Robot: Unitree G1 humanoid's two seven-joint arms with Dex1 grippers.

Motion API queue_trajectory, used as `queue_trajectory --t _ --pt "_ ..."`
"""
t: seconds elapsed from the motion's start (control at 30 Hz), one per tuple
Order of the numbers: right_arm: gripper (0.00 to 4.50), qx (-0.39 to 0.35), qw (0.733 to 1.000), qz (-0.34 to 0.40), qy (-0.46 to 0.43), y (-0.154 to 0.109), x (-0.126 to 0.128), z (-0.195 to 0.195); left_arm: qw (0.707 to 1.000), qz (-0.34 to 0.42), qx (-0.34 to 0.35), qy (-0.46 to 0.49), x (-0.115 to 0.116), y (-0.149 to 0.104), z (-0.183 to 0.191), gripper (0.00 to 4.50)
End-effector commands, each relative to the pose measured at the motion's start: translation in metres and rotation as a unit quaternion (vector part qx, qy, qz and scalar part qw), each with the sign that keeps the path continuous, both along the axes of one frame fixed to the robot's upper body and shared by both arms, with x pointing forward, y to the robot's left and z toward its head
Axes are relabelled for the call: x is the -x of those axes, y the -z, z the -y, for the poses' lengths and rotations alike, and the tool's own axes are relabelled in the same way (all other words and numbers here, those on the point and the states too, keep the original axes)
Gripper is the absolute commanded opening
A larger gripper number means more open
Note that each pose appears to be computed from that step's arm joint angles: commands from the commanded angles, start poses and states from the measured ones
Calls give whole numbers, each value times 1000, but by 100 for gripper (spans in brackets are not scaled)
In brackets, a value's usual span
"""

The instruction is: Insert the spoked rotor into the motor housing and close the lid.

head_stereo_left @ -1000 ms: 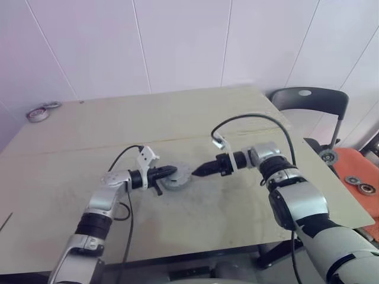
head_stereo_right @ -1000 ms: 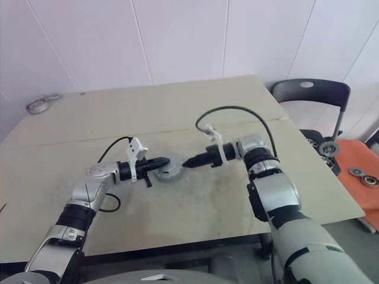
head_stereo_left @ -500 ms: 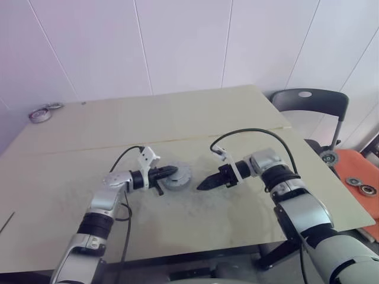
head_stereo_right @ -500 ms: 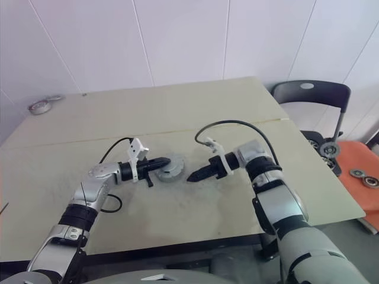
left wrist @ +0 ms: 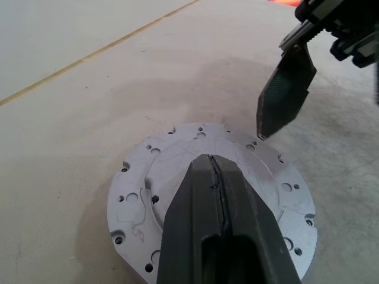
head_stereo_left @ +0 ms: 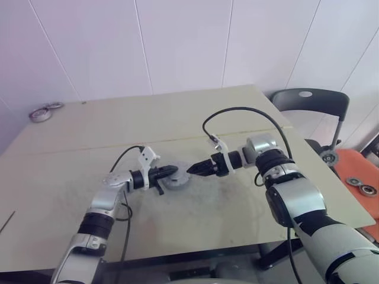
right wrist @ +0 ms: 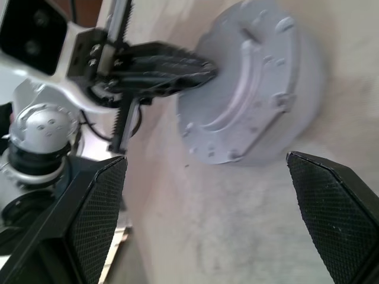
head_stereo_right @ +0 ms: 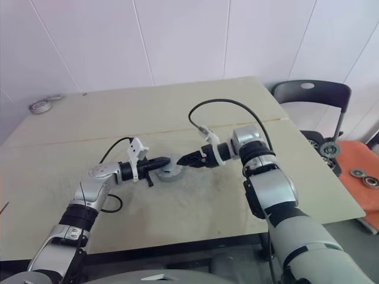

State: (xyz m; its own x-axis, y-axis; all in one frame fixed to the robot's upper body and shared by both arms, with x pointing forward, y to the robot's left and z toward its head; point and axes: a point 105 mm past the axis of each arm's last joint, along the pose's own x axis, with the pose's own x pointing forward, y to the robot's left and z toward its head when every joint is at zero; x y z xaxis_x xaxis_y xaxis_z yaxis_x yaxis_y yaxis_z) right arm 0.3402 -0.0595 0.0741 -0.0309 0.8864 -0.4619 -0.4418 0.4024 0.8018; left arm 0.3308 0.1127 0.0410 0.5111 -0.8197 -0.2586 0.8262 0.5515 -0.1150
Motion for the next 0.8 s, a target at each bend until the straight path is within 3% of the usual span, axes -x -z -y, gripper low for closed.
queue_trajectory --t 0.03,0.8 --pt "449 -12 1000 2 -15 -6 2 -6 992 -113 -46 -7 27 60 -9 0" --pt "449 -24 999 -26 18 11 10 -38 992 -113 -47 -10 26 59 -11 0"
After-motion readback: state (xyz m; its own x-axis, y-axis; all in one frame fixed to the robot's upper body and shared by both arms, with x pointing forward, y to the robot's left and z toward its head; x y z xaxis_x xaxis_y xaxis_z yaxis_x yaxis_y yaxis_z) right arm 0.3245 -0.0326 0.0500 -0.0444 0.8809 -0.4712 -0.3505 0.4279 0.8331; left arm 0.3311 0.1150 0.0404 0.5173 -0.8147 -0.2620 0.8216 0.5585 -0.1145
